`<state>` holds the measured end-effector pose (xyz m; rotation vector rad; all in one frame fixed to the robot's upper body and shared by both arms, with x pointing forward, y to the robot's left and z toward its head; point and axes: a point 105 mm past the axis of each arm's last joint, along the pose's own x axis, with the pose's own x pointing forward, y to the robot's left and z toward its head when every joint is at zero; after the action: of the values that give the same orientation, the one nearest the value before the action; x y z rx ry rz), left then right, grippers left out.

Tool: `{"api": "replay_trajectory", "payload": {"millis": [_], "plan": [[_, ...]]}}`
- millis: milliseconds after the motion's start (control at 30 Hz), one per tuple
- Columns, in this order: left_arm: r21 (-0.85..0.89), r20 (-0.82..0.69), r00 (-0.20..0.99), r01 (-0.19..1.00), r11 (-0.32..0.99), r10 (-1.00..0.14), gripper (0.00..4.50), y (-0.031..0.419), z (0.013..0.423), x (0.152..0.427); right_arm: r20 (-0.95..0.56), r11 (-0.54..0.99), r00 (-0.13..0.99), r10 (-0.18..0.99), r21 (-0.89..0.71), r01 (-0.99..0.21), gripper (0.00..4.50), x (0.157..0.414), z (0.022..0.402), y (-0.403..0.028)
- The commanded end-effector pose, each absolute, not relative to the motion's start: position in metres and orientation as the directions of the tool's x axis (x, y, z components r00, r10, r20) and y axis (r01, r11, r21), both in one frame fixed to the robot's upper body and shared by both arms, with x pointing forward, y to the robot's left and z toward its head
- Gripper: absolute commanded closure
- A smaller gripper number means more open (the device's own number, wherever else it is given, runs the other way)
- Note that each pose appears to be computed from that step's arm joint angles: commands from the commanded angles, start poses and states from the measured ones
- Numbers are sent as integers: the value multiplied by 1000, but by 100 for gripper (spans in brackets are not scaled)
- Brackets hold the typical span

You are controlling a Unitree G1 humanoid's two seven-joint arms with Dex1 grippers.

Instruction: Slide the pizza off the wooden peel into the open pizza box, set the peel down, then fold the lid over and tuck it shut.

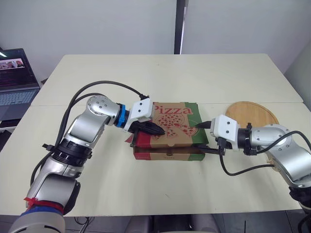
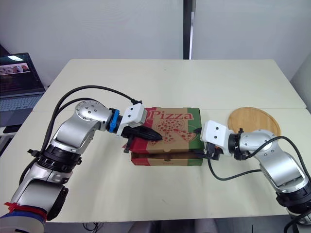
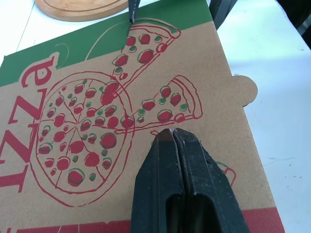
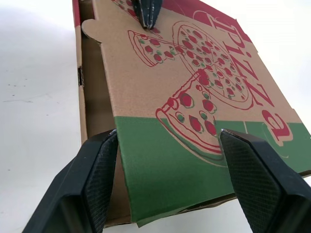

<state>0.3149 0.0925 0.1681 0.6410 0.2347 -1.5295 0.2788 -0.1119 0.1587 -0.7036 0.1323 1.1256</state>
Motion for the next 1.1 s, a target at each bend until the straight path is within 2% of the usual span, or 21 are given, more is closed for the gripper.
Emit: {"api": "replay_trajectory", "payload": {"millis": [33, 200, 367, 467, 567, 667, 933, 1100], "plan": [[256, -572, 62, 961, -106, -818, 450, 96, 162, 313, -416, 240, 468, 779, -492, -837, 97, 276, 163, -111], [262, -571, 74, 960, -96, -818, 450, 97, 162, 314, -346, 306, 469, 813, -432, -849, 97, 269, 182, -116], [266, -569, 81, 960, -89, -818, 450, 97, 162, 314, -341, 379, 488, 804, -339, -861, 97, 261, 193, -143], [268, -567, 86, 960, -85, -819, 450, 97, 163, 315, -328, 463, 556, 764, -322, -826, 97, 269, 196, -161], [269, -567, 88, 959, -83, -819, 450, 97, 163, 316, -369, 496, 605, 706, -353, -794, 97, 280, 182, -171], [270, -568, 88, 959, -84, -819, 450, 98, 163, 316, -405, 485, 597, 693, -352, -801, 157, 284, 163, -170], [270, -566, 95, 960, -76, -819, 450, 98, 164, 317, -388, 387, 478, 788, -292, -875, 441, 283, 147, -150], [272, -564, 102, 960, -67, -820, 450, 99, 165, 317, -385, 336, 403, 831, -231, -913, 449, 277, 144, -137]]}}
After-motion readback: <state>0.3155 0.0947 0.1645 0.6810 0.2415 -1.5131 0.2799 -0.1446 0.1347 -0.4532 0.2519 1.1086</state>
